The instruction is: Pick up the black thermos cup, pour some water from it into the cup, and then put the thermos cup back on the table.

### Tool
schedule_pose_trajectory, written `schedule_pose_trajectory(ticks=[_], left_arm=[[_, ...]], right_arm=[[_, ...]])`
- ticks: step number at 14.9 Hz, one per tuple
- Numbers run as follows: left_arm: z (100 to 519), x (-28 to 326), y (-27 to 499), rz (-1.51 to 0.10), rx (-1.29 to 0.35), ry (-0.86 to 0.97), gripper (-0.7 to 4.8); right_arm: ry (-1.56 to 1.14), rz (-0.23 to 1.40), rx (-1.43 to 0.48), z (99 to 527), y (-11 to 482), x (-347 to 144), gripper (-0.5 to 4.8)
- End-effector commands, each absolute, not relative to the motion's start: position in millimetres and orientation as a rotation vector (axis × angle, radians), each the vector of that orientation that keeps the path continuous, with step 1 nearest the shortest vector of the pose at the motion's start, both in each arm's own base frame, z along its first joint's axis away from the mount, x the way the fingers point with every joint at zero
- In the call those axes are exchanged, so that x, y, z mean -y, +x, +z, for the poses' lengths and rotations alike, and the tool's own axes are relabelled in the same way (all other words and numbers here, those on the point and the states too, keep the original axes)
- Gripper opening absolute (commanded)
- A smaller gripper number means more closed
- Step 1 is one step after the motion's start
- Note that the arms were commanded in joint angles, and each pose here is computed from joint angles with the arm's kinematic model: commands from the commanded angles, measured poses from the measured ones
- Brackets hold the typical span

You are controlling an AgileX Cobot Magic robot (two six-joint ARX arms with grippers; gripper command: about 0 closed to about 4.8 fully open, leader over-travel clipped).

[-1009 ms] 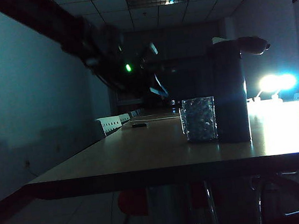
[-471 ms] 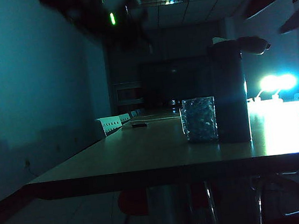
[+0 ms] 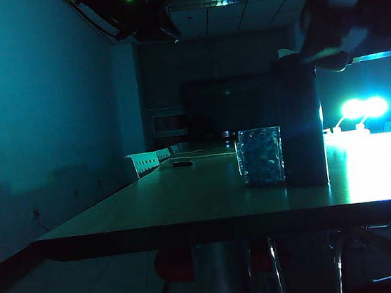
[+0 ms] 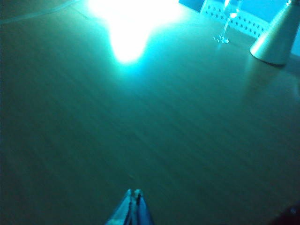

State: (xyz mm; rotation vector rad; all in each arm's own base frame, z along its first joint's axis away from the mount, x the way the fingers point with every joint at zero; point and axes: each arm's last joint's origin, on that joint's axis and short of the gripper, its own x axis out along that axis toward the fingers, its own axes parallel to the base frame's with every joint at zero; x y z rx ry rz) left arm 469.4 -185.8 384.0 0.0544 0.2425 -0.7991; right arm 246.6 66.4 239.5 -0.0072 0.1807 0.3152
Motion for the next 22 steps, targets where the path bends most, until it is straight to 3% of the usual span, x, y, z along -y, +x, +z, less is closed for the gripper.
schedule_pose_trajectory(ticks=[1,9,22], left_arm=[[391,186,465,-0.809,-0.233,0.054,-0.08],[390,186,464,-0.835,-0.246,0.05,-0.08],[388,186,464,-0.84,-0.269,0.047,-0.08]], right_arm=[[0.058,0.267,-0.12,229,263,-74,4.79],[0.14,0.215,-0.105,188,293,-89,4.79],[0.119,0.222,-0.091,188,325,-99,4.79]])
